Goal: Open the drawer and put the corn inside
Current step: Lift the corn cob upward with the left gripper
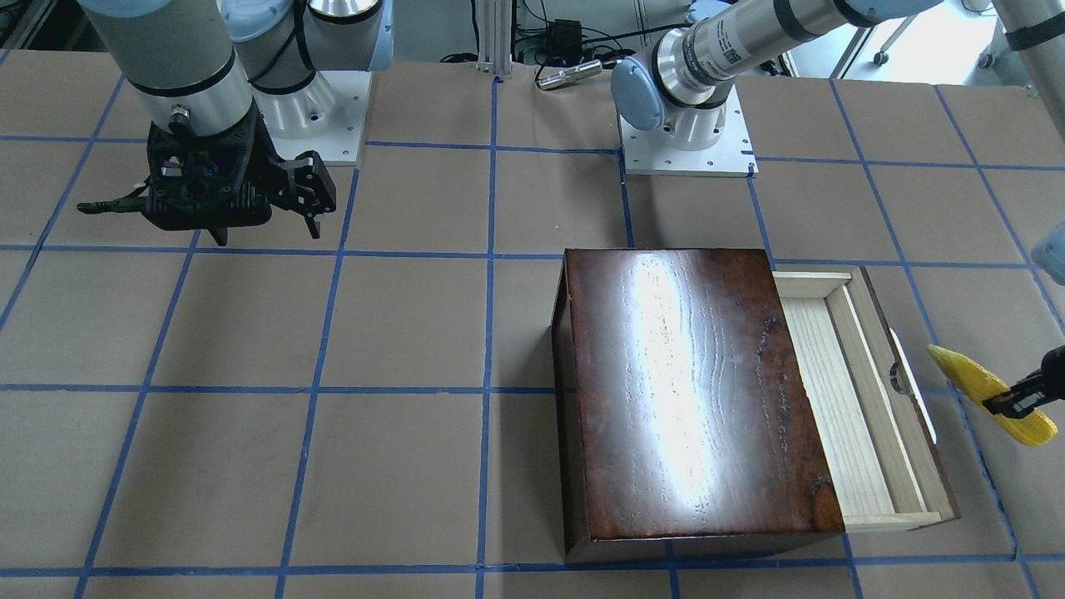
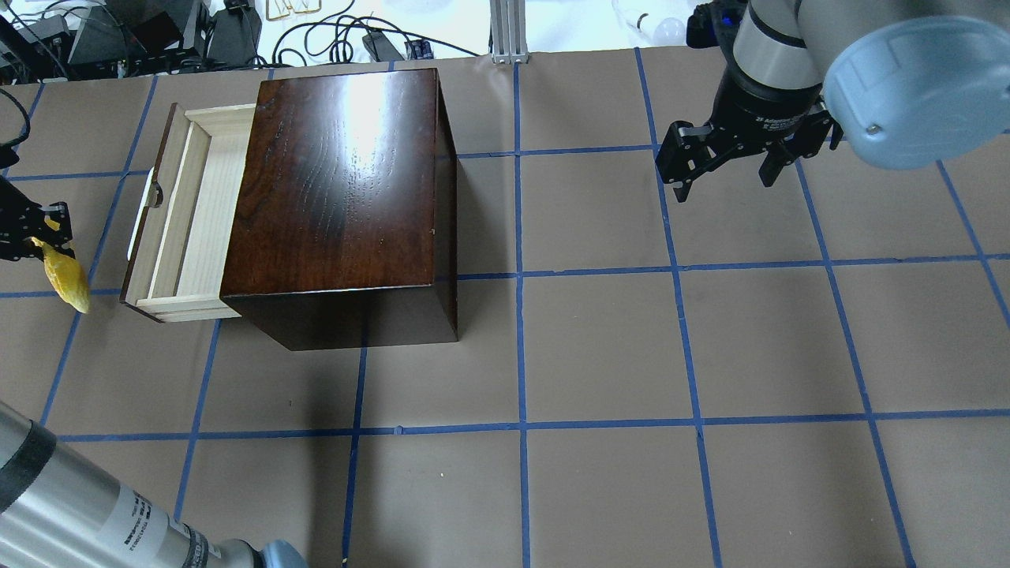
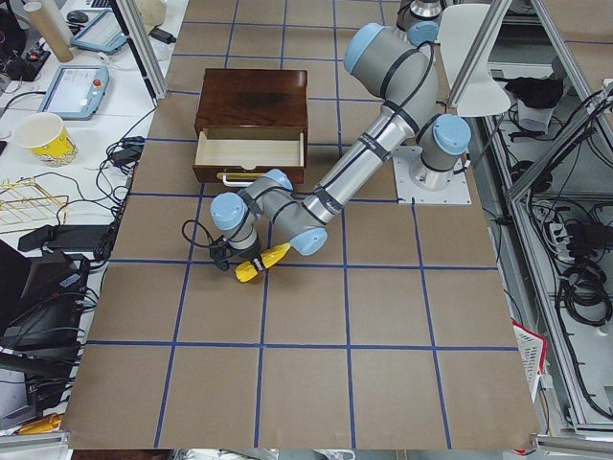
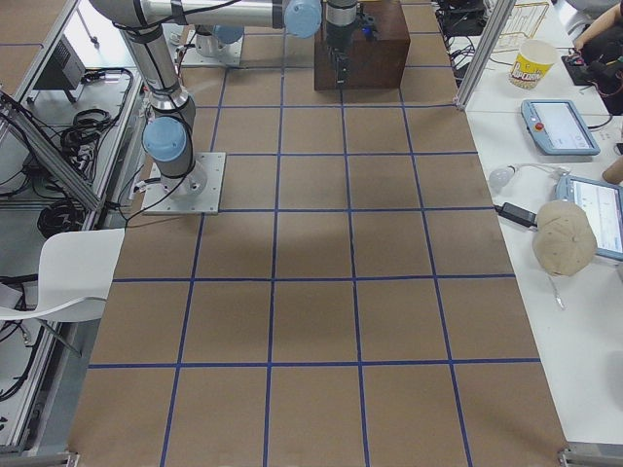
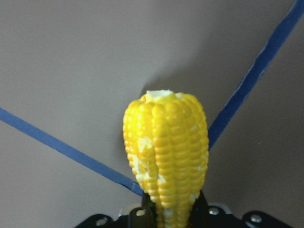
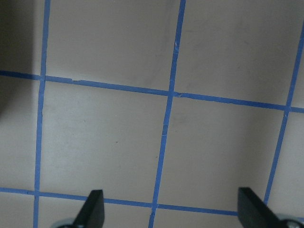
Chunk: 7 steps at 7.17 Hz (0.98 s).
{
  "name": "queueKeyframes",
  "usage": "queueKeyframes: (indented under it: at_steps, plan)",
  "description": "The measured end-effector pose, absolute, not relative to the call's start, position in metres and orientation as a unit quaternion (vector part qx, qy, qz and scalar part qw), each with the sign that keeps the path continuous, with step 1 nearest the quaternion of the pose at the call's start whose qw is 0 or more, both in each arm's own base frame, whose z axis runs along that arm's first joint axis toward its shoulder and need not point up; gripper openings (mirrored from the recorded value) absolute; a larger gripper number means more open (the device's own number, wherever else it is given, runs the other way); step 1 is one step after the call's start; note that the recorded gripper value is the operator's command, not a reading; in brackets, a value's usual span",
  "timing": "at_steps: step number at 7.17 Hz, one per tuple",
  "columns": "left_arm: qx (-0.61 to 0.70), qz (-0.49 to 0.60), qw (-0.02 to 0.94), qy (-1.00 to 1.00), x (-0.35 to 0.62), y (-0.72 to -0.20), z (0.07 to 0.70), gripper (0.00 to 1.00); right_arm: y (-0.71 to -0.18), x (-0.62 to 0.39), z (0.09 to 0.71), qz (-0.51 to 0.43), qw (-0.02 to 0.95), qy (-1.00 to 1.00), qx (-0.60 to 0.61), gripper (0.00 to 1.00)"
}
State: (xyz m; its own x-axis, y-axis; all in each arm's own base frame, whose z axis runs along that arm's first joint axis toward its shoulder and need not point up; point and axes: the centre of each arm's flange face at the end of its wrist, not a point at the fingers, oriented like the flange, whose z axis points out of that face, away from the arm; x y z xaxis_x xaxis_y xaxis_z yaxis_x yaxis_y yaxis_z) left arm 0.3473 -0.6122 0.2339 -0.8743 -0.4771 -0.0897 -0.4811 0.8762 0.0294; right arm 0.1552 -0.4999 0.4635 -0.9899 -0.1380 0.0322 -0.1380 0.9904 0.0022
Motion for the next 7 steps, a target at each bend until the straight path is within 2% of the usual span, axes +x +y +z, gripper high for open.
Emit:
queueKeyframes:
  at_steps: [3,7]
  plan:
    - [-0.2,-0.009,0.056,0.978,0.31,-0.639,0.311,0.03,-0.5,0.155,0.464,0.0,0.016,-0.997,0.069,1.0]
    - [-0.141,0.0,0.051,0.989,0.228,-0.653,0.41,0.06,-0.5,0.155,0.464,0.0,0.016,-0.997,0.069,1.0]
